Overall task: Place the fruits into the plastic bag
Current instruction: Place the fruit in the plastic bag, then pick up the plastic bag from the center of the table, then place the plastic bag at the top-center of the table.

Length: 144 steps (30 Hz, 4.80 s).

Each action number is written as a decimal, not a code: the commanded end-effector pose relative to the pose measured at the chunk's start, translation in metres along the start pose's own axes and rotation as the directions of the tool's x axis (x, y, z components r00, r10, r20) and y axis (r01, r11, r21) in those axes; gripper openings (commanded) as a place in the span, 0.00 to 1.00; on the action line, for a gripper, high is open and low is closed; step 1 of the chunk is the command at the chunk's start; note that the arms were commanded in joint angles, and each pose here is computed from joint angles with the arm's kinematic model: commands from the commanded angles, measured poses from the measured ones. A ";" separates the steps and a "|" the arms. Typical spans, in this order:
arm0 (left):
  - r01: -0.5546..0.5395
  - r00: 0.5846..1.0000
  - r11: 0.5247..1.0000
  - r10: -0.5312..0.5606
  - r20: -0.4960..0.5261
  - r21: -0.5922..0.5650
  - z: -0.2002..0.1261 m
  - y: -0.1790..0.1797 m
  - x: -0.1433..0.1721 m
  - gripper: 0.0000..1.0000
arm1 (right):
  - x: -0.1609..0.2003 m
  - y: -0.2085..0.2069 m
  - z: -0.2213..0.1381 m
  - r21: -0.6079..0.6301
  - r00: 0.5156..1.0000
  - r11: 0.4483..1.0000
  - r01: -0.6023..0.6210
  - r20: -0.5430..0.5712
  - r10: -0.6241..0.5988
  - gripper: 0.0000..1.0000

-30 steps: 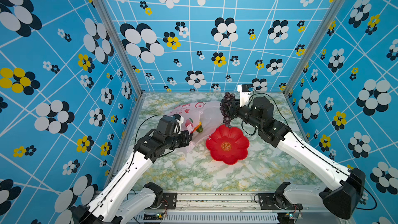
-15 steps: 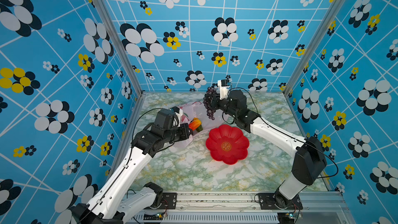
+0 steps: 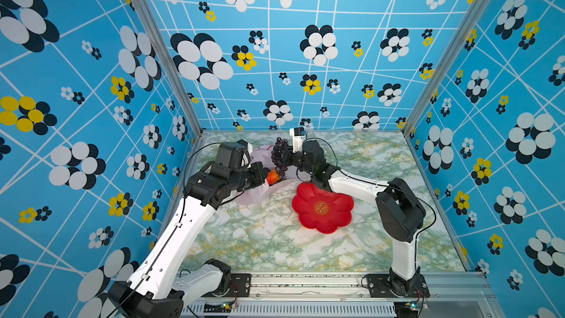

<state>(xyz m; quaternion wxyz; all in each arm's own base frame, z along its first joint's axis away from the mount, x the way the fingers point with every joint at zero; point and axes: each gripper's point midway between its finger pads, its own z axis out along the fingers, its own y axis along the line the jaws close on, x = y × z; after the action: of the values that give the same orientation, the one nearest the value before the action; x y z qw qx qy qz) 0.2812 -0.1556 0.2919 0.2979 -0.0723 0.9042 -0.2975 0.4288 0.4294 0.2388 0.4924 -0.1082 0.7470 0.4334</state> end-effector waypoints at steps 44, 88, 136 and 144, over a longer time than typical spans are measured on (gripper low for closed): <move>-0.020 0.999 0.989 0.015 0.037 0.148 -0.016 -0.037 -0.014 0.02 | 0.112 0.031 -0.004 -0.013 0.808 0.998 0.060 -0.586 -0.056 0.39; -0.059 0.998 0.998 0.058 0.014 0.026 -0.005 -0.031 -0.014 0.01 | -0.059 0.114 -0.139 -0.041 0.980 0.999 0.009 -0.199 -0.017 0.99; -0.028 0.992 0.997 0.019 0.123 0.073 -0.010 -0.044 -0.075 0.02 | -0.108 -0.023 -0.133 0.390 0.856 0.782 0.485 -0.393 -0.335 0.00; -0.069 0.972 0.984 0.029 0.232 0.166 -0.012 -0.086 -0.155 0.01 | -0.204 0.002 -0.133 0.373 0.945 0.869 0.325 -0.157 -0.286 0.00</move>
<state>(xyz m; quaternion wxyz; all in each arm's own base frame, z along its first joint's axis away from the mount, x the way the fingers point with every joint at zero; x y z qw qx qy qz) 0.3857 -0.1688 0.3992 0.3862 -0.0741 0.8550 -0.3382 0.4356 0.2799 0.4043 0.5156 -0.1725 0.8262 0.1475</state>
